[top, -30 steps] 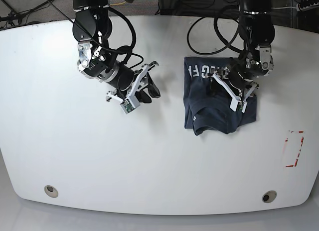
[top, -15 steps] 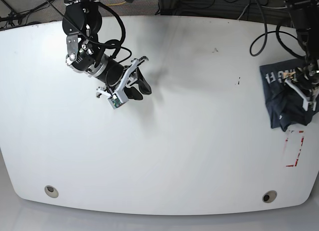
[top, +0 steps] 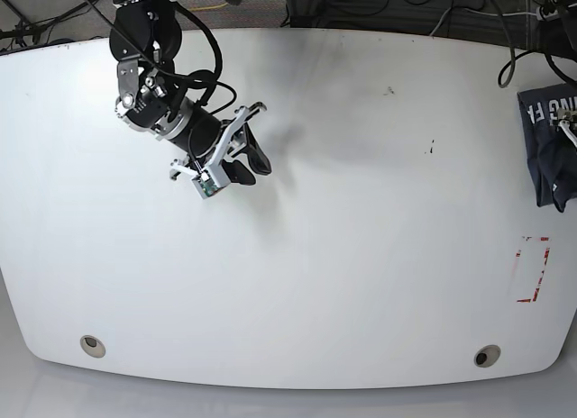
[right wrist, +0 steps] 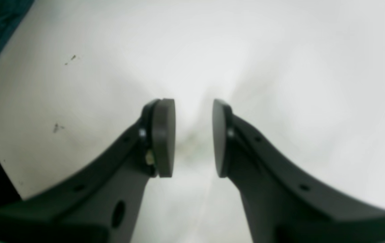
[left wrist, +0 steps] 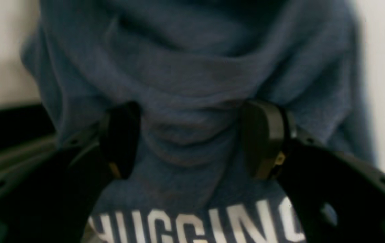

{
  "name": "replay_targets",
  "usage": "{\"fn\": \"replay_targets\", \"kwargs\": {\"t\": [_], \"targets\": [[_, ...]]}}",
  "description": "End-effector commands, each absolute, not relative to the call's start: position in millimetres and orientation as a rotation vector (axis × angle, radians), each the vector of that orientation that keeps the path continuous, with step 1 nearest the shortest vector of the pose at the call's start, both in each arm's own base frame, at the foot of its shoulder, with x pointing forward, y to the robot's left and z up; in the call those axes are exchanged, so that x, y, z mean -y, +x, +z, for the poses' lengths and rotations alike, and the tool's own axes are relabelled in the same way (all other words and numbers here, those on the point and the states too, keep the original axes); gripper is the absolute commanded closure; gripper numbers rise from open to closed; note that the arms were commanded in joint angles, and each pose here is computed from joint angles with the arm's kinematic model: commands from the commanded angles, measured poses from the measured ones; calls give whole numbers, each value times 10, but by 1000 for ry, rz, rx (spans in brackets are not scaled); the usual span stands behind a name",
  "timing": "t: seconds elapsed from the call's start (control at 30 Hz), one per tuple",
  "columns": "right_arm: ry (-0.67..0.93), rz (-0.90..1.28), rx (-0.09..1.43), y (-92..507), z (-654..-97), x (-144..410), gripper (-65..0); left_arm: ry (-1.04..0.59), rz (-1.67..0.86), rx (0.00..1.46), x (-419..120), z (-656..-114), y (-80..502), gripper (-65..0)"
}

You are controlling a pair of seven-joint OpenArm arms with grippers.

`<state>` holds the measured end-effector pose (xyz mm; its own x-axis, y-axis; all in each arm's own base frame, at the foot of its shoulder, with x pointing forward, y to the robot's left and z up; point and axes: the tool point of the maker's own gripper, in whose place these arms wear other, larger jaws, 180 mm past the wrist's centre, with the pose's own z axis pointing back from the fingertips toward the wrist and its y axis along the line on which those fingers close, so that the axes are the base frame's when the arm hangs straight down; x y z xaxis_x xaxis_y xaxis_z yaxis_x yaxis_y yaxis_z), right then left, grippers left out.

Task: Fold the T-shirt properly

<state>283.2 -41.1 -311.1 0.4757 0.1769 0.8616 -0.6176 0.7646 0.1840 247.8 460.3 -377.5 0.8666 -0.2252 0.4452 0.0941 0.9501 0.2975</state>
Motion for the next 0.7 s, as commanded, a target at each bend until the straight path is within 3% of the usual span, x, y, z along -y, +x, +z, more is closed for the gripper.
{"fn": "replay_targets", "kwargs": {"t": [0.0, 0.1, 0.27, 0.5, 0.67], "targets": [[526, 523, 1027, 2914, -2930, 400, -173, 331, -233, 581, -4593, -3380, 2734, -433], [514, 523, 1038, 2959, -2898, 431, -173, 341, -289, 635, -4339, -3209, 2887, -429], [394, 571, 1050, 3085, -2902, 607, -173, 322, -301, 794, -3818, -3008, 3120, -367], [189, 628, 1142, 3263, -2908, 826, -173, 301, -113, 1099, -3215, -2840, 3326, -372], [141, 641, 1216, 3316, -3043, 929, -173, 232, -56, 1267, -2779, -2855, 3380, -372]]}}
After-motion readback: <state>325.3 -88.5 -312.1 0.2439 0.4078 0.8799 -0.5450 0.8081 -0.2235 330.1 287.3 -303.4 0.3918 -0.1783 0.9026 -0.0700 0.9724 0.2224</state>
